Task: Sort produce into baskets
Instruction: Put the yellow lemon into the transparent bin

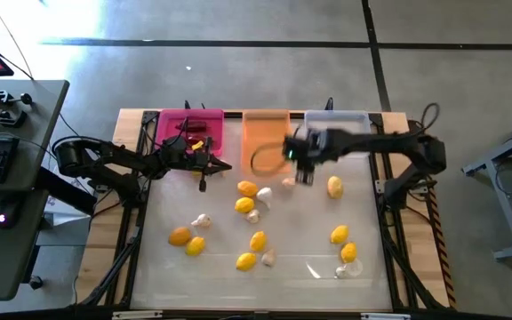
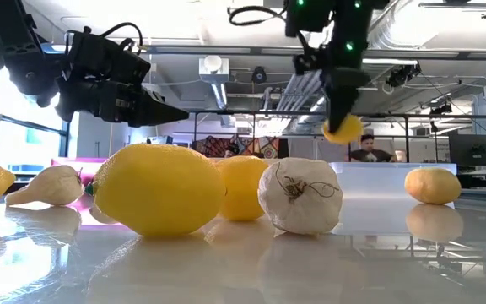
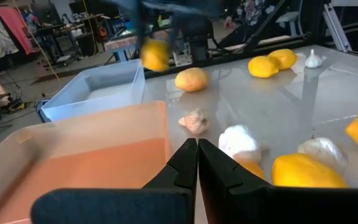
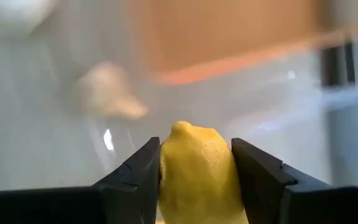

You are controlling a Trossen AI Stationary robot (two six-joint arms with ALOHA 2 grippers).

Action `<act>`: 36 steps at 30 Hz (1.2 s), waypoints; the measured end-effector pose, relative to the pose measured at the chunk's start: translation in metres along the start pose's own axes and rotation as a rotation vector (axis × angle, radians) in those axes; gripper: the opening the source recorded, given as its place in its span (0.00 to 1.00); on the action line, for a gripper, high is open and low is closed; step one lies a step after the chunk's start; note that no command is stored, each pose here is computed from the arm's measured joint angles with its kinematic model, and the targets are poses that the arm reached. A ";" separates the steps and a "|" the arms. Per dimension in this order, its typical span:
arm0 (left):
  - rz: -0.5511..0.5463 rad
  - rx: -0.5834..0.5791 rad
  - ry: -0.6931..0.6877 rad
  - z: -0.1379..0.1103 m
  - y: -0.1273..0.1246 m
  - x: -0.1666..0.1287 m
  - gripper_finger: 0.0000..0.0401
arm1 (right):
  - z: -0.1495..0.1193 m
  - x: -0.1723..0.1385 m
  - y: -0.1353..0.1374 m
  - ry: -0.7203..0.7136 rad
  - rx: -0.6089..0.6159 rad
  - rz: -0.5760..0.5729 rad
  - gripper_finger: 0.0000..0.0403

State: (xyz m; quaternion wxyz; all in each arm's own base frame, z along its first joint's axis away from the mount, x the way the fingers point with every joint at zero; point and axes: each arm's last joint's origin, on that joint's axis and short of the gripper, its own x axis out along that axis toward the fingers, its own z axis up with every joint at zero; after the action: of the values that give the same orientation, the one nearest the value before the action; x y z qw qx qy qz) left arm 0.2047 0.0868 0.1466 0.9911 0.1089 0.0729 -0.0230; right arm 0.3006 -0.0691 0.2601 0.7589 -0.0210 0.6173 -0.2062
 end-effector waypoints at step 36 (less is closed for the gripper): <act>0.051 0.000 0.021 -0.001 0.001 0.000 0.00 | -0.127 0.097 -0.210 0.095 1.156 -0.295 0.39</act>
State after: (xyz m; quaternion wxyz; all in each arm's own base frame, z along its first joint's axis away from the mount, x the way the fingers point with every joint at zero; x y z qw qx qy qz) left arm 0.2046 0.0884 0.1460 0.9906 0.1108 0.0805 0.0034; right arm 0.1352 -0.2661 0.2003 0.5822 0.3192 0.4291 -0.6123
